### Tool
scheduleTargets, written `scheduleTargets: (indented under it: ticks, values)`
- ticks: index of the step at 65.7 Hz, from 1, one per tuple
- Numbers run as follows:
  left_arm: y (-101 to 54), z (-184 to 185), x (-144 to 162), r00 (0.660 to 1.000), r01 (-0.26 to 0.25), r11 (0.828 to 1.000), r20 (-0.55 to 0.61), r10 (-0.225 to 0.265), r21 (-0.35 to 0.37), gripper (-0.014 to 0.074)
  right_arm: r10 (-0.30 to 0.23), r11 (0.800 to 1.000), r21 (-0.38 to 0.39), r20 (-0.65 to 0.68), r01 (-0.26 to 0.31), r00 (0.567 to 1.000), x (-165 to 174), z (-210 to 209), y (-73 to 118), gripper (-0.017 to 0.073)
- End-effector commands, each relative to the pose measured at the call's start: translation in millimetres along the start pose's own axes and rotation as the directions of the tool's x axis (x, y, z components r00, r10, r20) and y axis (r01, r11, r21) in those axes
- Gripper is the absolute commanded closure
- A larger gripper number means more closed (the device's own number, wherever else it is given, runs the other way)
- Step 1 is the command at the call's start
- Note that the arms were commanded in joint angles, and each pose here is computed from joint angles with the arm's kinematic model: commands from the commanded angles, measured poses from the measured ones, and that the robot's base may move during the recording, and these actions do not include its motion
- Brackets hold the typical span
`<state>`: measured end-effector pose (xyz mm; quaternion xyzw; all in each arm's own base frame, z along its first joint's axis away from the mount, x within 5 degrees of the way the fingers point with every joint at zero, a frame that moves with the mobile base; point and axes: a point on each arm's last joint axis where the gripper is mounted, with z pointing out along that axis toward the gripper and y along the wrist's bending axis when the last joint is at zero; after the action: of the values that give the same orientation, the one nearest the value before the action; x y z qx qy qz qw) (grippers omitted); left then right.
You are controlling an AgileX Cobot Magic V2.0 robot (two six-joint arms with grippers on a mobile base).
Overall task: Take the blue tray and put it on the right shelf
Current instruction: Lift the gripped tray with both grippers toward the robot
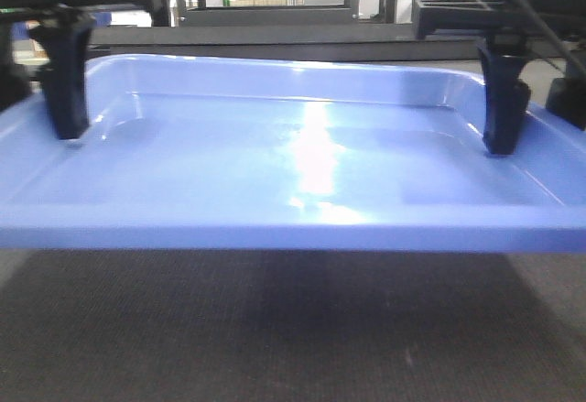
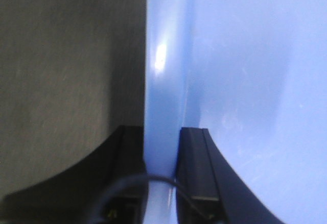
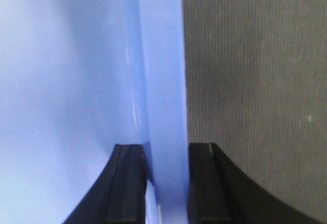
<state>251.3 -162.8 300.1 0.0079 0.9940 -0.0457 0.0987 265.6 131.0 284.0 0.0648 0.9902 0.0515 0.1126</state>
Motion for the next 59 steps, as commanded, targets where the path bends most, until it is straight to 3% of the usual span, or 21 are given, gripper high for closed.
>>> scheduleTargets:
  ticks: [1, 24, 59]
  values:
    - [-5.3, -25, 19, 0.998, 0.034, 0.997, 0.056, -0.037, 0.067, 0.0642, 0.027, 0.997, -0.077, 0.071, -0.021, 0.997, 17, -26, 7.5, 0.0335]
    - [11.7, -20, 76, 0.998, 0.056, 0.997, 0.034, -0.058, 0.047, 0.0642, 0.008, 0.993, -0.121, 0.066, 0.0, 0.998, 77, -37, 9.1, 0.0335]
    - [18.0, -27, 82, 0.998, 0.052, 0.998, 0.034, -0.053, 0.03, 0.0642, 0.012, 0.993, -0.119, 0.068, -0.004, 0.998, 85, -35, 7.7, 0.0335]
